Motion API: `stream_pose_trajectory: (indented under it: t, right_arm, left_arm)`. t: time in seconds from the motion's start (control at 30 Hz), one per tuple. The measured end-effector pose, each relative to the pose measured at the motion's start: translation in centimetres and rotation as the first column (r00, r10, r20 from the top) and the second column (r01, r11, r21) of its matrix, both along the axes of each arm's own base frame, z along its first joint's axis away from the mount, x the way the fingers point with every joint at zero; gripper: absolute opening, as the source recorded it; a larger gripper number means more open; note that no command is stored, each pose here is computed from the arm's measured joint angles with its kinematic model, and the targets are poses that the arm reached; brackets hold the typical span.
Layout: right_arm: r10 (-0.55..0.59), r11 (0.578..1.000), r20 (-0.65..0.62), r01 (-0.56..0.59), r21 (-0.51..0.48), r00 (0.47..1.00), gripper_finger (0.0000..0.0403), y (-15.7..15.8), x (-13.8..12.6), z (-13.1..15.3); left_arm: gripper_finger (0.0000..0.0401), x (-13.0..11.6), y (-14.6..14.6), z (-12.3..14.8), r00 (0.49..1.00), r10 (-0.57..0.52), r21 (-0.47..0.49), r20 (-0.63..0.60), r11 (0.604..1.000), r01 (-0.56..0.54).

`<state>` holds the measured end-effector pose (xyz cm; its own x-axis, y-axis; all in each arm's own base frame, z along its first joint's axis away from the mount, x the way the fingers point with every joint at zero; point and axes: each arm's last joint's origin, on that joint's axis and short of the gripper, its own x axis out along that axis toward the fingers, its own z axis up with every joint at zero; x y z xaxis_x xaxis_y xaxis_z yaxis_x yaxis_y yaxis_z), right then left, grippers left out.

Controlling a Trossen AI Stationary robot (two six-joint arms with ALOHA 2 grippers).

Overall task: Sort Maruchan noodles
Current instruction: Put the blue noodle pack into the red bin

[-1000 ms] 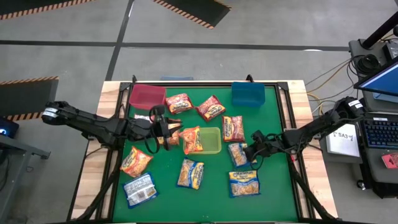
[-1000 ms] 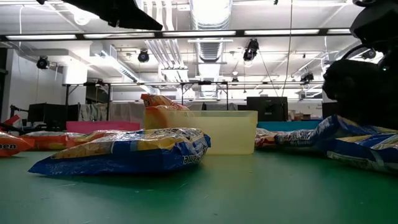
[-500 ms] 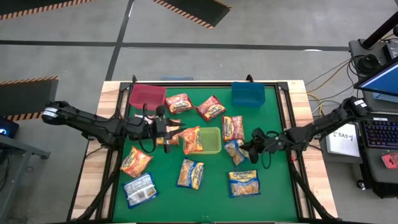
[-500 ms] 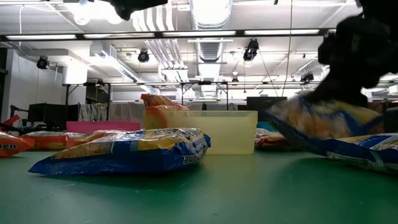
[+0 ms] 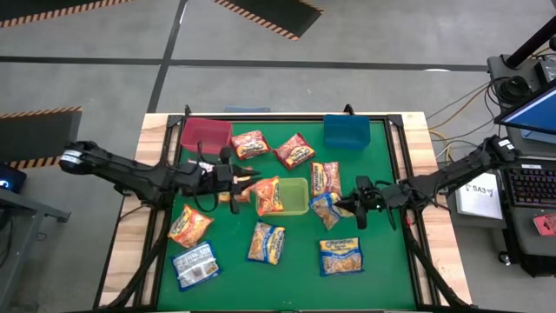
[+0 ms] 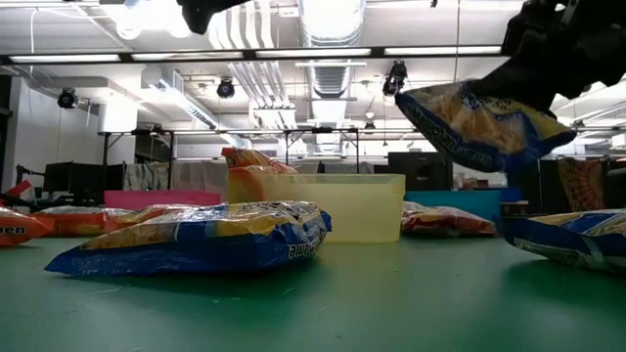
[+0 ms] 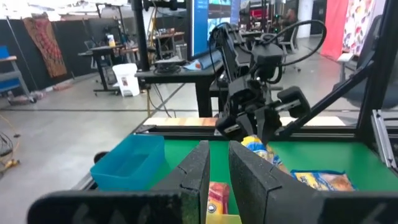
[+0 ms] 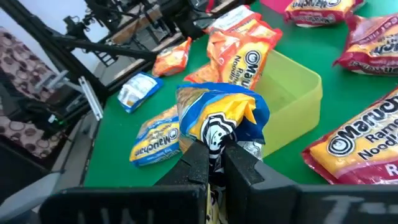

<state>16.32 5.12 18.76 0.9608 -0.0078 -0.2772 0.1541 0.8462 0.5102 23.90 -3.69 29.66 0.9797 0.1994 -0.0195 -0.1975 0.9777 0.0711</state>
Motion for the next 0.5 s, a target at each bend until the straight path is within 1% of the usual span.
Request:
stream_pose_trajectory:
  t: [0.1,0.23,0.37,0.5]
  right_arm:
    - [0.009,1.0,0.023,-0.008,-0.03,1.0,0.0012,0.0,0.0,0.2]
    - [0.026,0.997,0.153,-0.014,-0.079,0.988,0.0012,0.1,0.3,1.5]
    - [0.025,0.992,0.275,0.01,-0.125,0.961,0.0012,0.0,0.5,2.8]
    - [-0.048,0.98,0.309,0.105,-0.171,0.95,0.0012,-0.5,1.0,3.7]
  left_arm:
    - [0.0042,0.7,-0.2,-0.4,1.0,-0.002,-0.015,0.014,1.0,0.002]
    - [0.0042,1.6,-0.5,-0.8,1.0,-0.007,0.004,0.002,1.0,0.007]
    - [0.0042,1.8,-0.6,0.8,1.0,-0.01,0.047,0.024,0.999,0.008]
    - [0.0042,1.1,-0.5,2.7,1.0,-0.009,0.11,0.001,0.994,0.009]
